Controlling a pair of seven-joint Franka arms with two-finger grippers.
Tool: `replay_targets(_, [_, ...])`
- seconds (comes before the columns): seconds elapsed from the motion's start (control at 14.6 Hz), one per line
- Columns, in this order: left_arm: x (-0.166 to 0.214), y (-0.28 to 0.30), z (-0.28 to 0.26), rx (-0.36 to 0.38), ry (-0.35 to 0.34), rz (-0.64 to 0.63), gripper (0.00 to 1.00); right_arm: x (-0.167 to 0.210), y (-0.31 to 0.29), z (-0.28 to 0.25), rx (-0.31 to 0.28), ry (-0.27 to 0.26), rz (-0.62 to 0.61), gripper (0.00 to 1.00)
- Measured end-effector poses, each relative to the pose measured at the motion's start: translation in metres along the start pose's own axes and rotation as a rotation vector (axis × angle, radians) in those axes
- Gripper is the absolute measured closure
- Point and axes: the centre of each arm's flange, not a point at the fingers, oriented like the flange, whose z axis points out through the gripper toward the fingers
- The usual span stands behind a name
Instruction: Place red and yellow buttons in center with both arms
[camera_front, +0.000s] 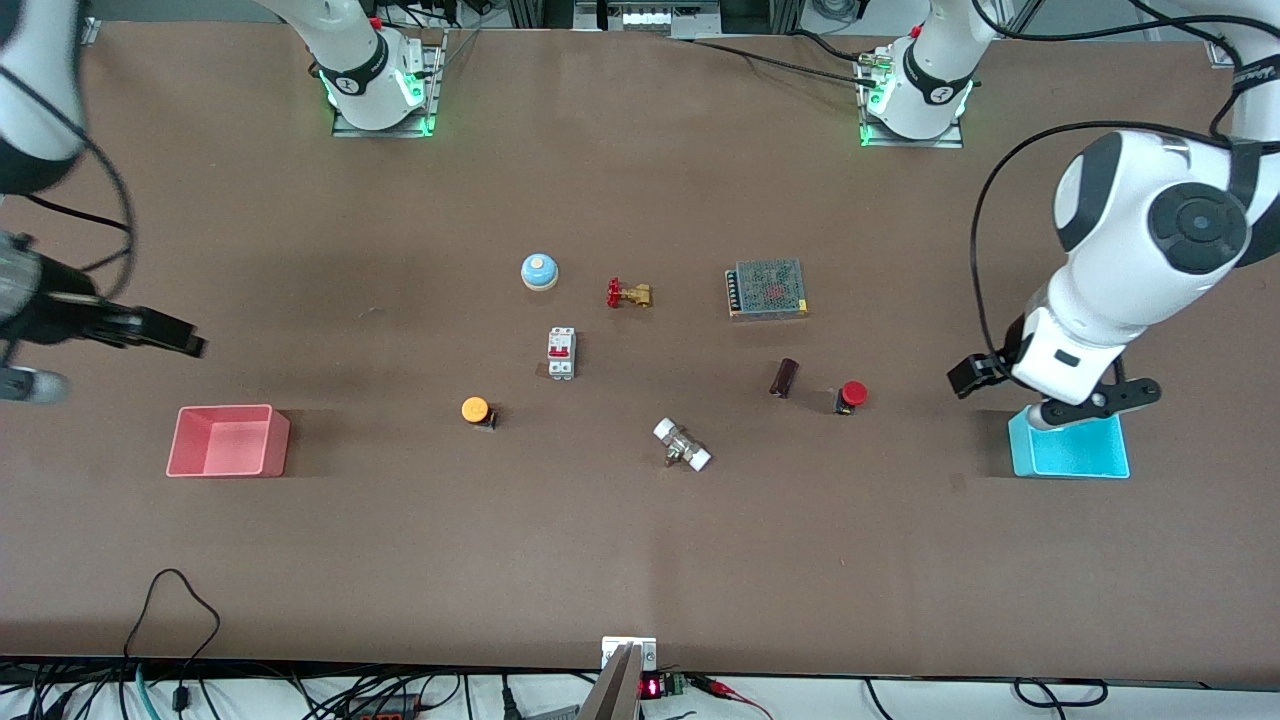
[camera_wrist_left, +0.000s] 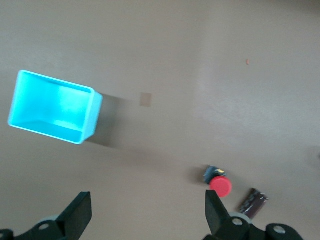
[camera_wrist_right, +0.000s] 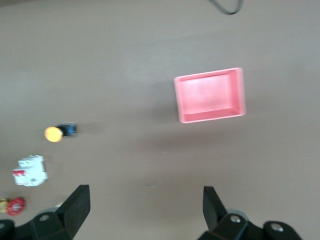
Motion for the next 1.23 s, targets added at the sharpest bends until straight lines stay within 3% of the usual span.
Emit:
replay_targets(0.21, [-0.005,-0.021,-0.023,0.028,-0.019,0.078,0.0,-0.02,0.016,-0.017,-0.026,-0.05,-0.014,0.0])
replay_targets(0.48, [-0.015,-0.053,-0.065,0.02,-0.025,0.118,0.0,-0.033,0.01,-0.012,-0.041,-0.076,-0.032,0.0])
replay_targets(0.82, [-0.033,-0.088,-0.116,-0.004,-0.016,0.135,0.0,-0.049,0.009,-0.012,-0.065,-0.063,-0.089,0.0])
replay_targets(1.23, [-0.047,-0.095,-0.136,-0.005,-0.024,0.16,0.0,-0.056,0.01,-0.018,-0.063,-0.058,-0.092,0.0])
